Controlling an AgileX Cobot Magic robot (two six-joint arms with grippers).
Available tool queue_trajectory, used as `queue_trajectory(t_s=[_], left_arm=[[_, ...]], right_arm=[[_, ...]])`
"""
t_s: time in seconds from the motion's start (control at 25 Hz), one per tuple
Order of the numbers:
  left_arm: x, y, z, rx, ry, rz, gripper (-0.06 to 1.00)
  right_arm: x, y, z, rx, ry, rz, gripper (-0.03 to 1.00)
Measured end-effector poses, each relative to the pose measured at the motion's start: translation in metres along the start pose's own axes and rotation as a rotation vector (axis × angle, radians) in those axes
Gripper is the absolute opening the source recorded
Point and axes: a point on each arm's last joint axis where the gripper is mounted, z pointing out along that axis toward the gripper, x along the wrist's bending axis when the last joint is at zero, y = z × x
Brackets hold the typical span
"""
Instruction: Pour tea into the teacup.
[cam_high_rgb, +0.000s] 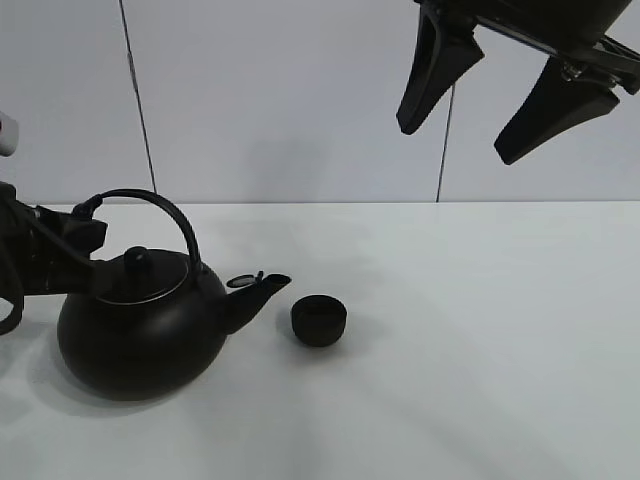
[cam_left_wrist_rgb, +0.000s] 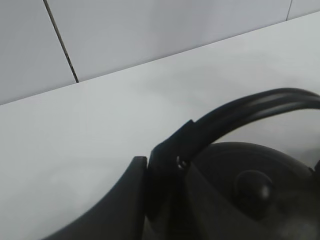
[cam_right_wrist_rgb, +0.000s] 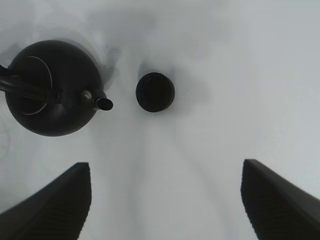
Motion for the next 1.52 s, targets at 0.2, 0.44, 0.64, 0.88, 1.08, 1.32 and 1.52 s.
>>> queue_trajectory(t_s=[0.2,0.44,0.64,0.88,1.08,1.32,1.52], left_arm=[[0.000,0.000,0.000,-0.001,-0.001,-0.001,0.13],[-0.001,0.000,-0.001,0.002,-0.008,-0.008,0.21],[-0.001,-0.008,-0.009,0.012,-0.008,-0.010,0.30],[-0.001,-0.016,-0.021,-0.012,-0.003,-0.021,0.34],[-0.001,-0.019,-0.032,-0.052,-0.002,-0.108,0.35],[-0.003,-0.020,-0.034,-0.057,-0.027,-0.158,0.35],[-0.002,-0.012,-0.039,-0.097,-0.026,-0.151,0.35]], right_arm=[[0.000,0.000,0.000,0.000,0.000,0.000,0.57],[0.000,0.000,0.000,0.000,0.000,0.000,0.57],[0.000,0.000,0.000,0.000,0.000,0.000,0.57],[0.000,0.000,0.000,-0.001,0.003,0.002,0.57],[0.000,0.000,0.000,-0.002,0.003,0.002,0.57],[0.000,0.000,0.000,-0.002,0.003,0.002,0.57],[0.000,0.000,0.000,-0.003,0.003,0.002,0.57]])
